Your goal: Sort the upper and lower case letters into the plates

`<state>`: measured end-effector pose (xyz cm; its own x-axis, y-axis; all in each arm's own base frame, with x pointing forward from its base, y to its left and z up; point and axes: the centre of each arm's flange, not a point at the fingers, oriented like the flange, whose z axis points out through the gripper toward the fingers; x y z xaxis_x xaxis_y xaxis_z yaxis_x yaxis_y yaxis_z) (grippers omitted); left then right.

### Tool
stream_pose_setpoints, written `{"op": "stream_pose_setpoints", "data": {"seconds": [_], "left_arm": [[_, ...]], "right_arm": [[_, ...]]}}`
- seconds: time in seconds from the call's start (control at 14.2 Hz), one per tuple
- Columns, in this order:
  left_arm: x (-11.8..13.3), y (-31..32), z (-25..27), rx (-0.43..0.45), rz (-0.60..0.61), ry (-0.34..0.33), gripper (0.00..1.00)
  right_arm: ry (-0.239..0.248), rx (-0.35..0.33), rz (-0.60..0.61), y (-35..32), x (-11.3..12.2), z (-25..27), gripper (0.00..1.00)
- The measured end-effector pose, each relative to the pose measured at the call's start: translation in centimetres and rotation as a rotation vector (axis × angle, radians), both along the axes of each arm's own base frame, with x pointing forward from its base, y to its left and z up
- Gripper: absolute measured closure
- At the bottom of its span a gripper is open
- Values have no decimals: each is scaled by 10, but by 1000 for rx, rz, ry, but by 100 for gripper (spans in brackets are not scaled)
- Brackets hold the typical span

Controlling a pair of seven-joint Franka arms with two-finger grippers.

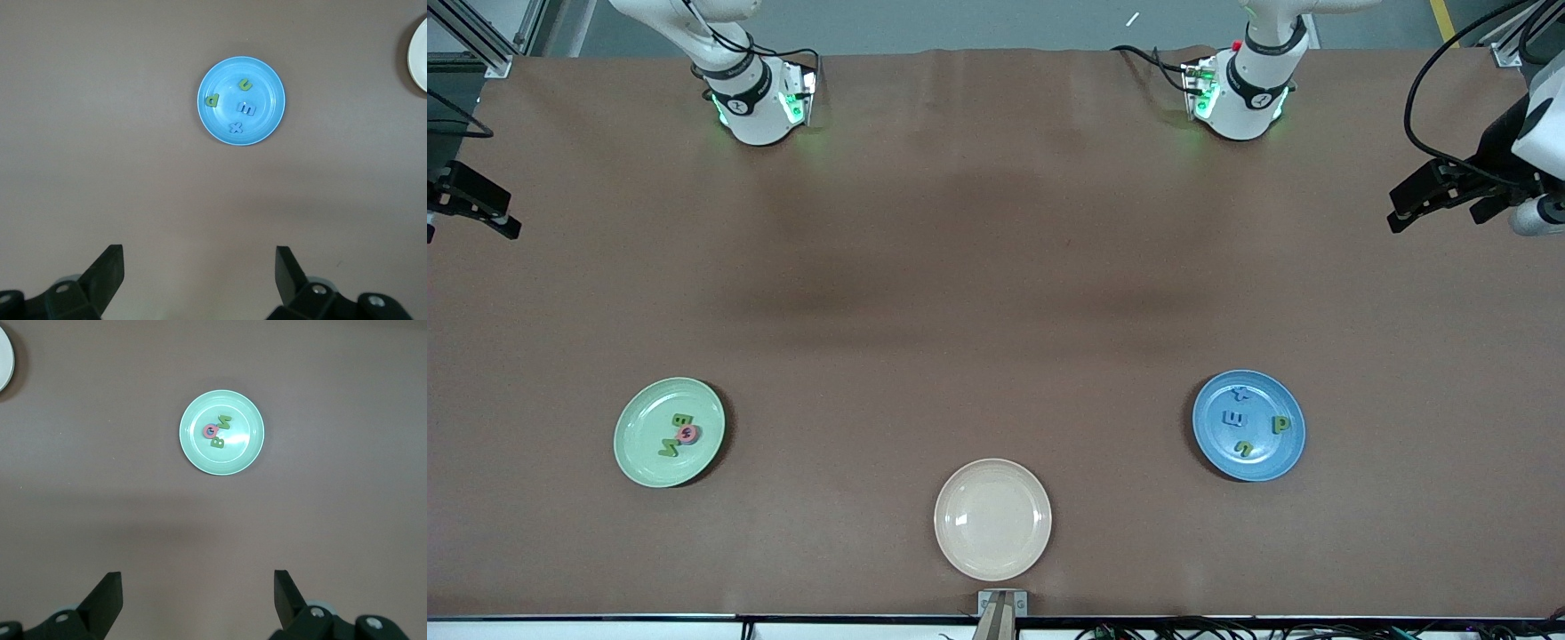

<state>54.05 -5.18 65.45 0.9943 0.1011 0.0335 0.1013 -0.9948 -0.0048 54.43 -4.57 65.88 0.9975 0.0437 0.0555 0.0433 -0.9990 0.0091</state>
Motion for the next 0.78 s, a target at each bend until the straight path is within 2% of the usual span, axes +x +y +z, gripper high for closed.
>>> {"op": "stream_pose_setpoints", "data": {"seconds": [0.78], "left_arm": [[0, 1, 0, 0, 1, 1, 0]], "right_arm": [[20, 3, -23, 0, -1, -5, 0]]}}
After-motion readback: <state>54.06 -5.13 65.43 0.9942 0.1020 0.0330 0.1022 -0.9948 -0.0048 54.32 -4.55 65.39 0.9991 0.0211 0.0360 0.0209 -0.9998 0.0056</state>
